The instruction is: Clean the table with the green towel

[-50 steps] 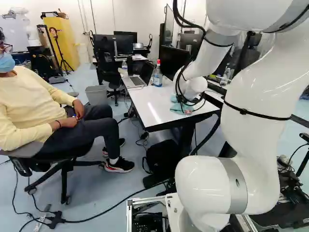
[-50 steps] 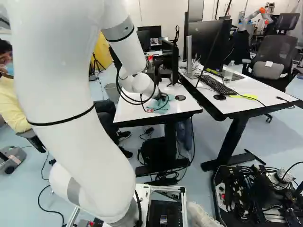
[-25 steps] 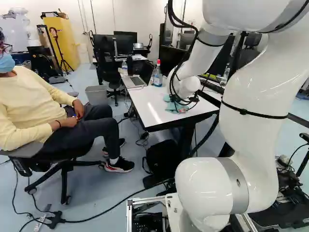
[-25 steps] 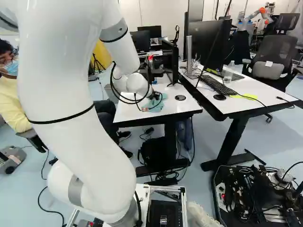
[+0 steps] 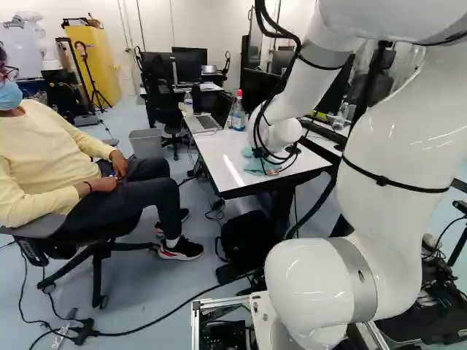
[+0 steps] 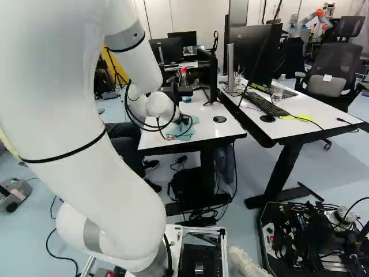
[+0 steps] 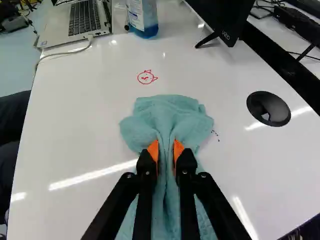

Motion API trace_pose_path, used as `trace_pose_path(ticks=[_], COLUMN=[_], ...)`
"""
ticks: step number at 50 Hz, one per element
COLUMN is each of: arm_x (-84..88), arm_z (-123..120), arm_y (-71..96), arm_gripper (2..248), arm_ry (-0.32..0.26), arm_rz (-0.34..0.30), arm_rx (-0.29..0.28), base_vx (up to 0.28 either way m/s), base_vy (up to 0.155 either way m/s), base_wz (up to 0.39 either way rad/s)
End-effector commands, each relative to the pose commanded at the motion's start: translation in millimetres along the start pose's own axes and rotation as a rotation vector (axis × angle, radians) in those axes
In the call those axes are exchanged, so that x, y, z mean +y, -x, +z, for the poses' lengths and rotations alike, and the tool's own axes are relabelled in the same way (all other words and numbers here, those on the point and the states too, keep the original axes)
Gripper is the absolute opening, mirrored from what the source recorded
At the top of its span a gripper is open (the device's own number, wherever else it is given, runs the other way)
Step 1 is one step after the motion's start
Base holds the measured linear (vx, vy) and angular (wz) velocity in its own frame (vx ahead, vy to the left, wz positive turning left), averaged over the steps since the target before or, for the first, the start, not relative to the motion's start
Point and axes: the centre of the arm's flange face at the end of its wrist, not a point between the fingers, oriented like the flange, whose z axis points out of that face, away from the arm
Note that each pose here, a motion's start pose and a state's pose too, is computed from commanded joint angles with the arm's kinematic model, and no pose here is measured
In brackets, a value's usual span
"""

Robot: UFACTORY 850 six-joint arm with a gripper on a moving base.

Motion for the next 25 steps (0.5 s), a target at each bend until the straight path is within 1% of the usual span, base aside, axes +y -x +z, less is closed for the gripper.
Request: trace_pose_path(ticks=[16, 25], arm_x=[-0.3, -7.0], arm_z=[-12.2, -27.9], arm_y=[-3.9, -0.8], arm_gripper=[54, 54], arm_ry=[-0.001, -0.013], arm_rz=[0.0, -0.011], arm_rx=[0.022, 0.024], base_vx=[0.0, 0.0], base_vy=[0.0, 0.0], base_wz=[0.0, 0.0])
